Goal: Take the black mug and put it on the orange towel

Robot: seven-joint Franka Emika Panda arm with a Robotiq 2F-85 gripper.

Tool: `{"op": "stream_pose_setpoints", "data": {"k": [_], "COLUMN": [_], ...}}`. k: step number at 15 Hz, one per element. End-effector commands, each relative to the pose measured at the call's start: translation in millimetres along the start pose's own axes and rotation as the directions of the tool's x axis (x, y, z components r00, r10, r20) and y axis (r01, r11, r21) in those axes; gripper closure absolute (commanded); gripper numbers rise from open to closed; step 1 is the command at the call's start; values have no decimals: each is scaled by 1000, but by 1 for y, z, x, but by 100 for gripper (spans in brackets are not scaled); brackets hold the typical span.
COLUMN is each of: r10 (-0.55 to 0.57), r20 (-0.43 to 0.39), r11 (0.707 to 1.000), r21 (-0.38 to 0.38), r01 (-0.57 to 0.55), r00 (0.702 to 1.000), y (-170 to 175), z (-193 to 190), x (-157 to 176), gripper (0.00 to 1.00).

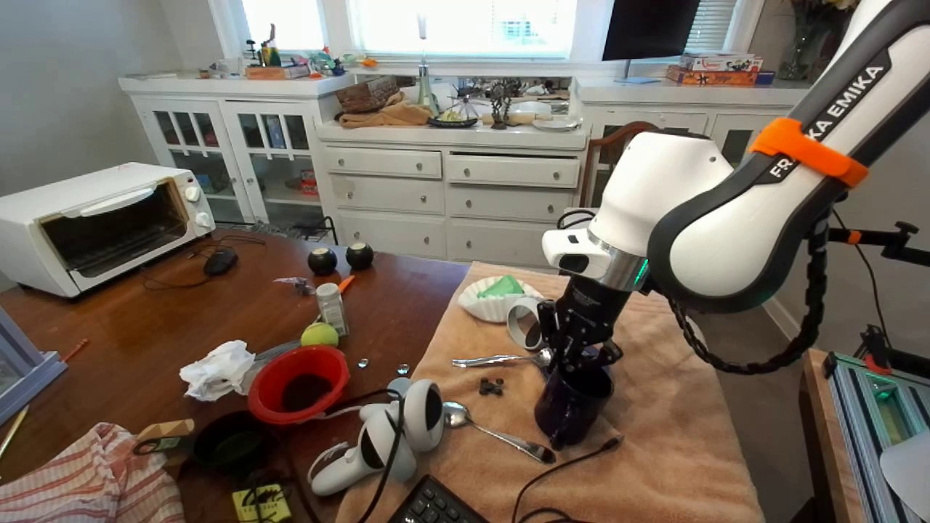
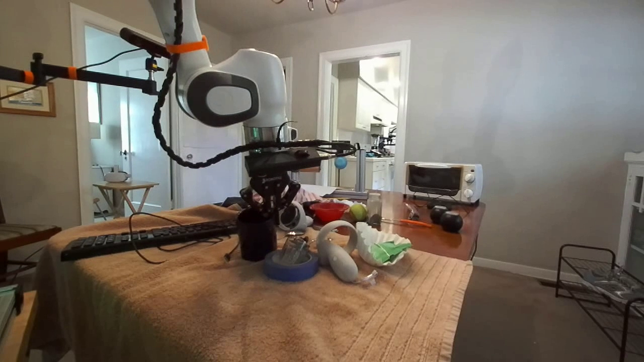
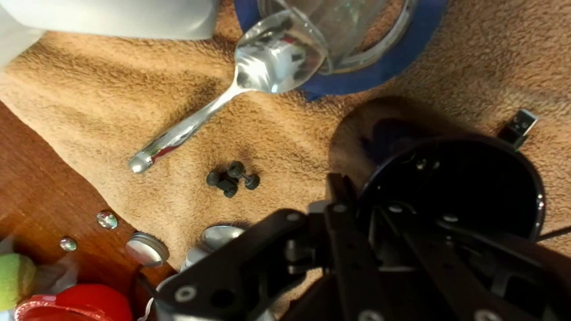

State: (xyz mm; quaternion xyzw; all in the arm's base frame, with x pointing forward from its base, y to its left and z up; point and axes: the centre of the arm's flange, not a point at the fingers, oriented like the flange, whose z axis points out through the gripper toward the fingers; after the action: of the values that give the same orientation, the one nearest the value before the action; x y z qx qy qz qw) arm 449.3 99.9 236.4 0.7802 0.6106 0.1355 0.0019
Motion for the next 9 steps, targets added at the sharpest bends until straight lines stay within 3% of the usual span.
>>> {"op": "stream_pose_setpoints", "data": {"k": [1,6,9], "r10": [-29,63,125], "r20": [19,65,117], "r11": [999,997,992], "r21": [-37,-59,-31], "r01": [29,-59,-122], "r00": [999,996,985], "y": [-6,0,4], "z": [5,-43,-83], "x": [-3,3,5], "gripper": [64,27,5]}}
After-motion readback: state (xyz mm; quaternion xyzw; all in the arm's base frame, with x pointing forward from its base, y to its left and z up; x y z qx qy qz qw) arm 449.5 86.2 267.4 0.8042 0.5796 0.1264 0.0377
